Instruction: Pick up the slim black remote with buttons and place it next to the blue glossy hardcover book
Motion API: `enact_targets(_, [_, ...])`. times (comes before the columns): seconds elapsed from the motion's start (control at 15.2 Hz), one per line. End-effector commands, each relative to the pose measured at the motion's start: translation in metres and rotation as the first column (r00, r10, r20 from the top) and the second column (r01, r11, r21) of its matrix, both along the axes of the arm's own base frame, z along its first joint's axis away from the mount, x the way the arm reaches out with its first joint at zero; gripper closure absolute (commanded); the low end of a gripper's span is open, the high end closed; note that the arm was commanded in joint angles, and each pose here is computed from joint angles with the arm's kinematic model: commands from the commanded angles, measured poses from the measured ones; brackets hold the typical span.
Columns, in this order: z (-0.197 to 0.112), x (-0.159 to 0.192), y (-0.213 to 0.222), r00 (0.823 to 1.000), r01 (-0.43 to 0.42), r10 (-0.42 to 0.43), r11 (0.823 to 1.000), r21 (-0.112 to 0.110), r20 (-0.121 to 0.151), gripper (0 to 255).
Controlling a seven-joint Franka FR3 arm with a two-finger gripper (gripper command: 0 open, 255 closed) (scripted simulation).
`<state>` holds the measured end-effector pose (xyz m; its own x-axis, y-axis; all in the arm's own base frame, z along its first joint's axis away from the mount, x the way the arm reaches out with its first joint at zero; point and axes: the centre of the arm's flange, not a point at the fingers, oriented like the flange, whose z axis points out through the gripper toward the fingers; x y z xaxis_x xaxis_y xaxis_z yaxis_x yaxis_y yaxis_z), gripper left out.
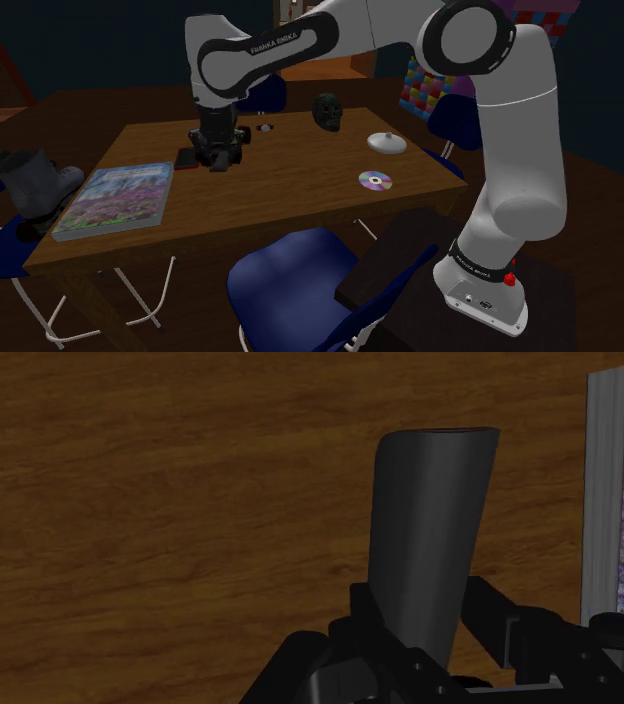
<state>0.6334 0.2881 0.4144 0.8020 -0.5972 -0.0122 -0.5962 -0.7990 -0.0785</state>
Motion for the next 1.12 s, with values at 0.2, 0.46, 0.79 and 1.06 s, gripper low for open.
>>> enact_targets(0.2, [-0.004, 0.024, 0.047, 1.000, 0.001, -0.001, 1.000, 0.001, 0.004, 255])
enact_targets(0.46, [-0.025, 0.024, 0.047, 1.000, 0.001, -0.001, 1.000, 0.001, 0.004, 255])
enact_targets(0.79, [-0.051, 0.024, 0.047, 1.000, 0.001, -0.001, 1.000, 0.001, 0.004, 255])
enact_targets(1.06, [-0.072, 0.024, 0.047, 1.000, 0.001, -0.001, 1.000, 0.001, 0.004, 255])
